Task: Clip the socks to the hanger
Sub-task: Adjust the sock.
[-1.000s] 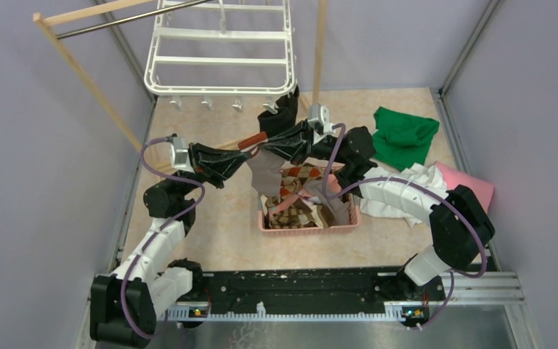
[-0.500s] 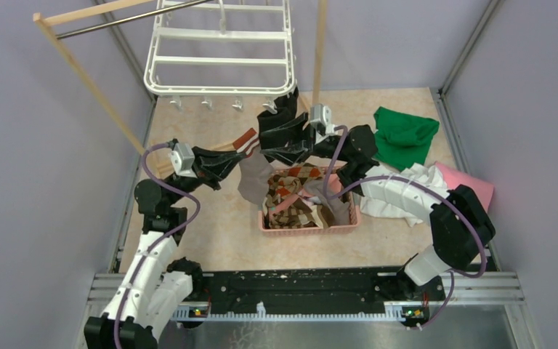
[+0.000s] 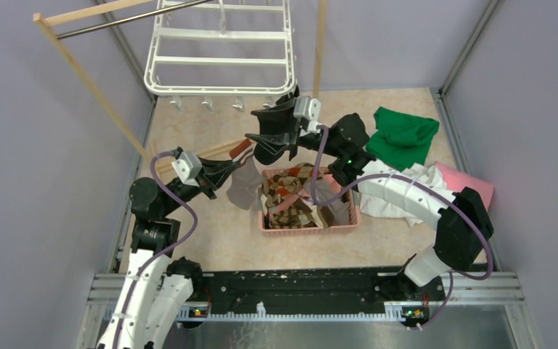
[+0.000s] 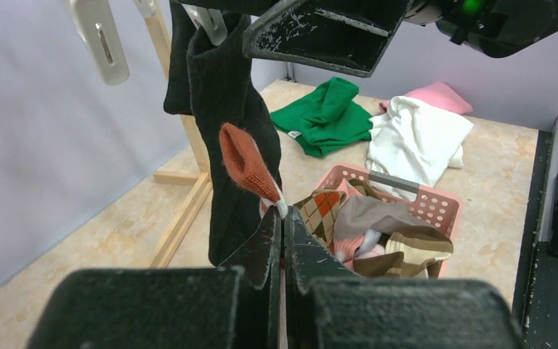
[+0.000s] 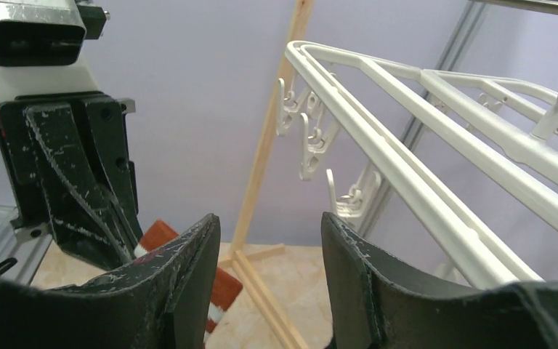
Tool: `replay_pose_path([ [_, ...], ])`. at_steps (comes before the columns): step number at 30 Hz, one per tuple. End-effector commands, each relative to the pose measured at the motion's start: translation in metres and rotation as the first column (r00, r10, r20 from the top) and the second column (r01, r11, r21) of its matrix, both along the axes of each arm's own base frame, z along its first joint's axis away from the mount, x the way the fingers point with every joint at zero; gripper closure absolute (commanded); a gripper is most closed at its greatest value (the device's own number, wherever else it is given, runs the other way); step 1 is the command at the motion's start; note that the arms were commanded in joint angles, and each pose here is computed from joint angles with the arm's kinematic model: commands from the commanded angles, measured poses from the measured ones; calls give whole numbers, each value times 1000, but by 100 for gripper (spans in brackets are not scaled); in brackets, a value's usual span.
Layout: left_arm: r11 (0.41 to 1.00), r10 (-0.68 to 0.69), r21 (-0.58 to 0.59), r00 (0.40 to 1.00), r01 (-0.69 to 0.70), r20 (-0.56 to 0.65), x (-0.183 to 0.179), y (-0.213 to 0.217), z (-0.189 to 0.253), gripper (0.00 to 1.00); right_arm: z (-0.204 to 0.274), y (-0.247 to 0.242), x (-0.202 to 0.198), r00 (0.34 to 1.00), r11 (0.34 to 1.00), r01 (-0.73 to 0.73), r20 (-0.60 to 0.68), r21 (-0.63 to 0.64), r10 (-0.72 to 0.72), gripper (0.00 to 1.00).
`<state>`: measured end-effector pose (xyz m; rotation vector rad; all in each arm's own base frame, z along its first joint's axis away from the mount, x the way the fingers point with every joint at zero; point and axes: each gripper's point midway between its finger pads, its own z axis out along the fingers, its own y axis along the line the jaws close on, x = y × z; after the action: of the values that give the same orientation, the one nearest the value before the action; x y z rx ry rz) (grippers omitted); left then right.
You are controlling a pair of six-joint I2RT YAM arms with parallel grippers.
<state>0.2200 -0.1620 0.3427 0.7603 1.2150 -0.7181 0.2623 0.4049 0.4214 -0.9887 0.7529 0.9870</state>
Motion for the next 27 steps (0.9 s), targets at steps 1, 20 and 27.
replay_pose_path([
  [1, 999, 35, 15, 999, -35, 18, -1, 5, -2, 100, 29, 2, 4, 991, 990, 128, 21, 51, -129, 47],
  [20, 999, 45, -6, 998, -45, 36, 1, 6, -9, 100, 26, 23, 33, 950, 959, 263, -200, 108, -238, 43],
  [27, 999, 34, -11, 999, -33, 36, 3, 4, -9, 100, 27, 26, 41, 930, 942, 313, -240, 122, -278, 43],
])
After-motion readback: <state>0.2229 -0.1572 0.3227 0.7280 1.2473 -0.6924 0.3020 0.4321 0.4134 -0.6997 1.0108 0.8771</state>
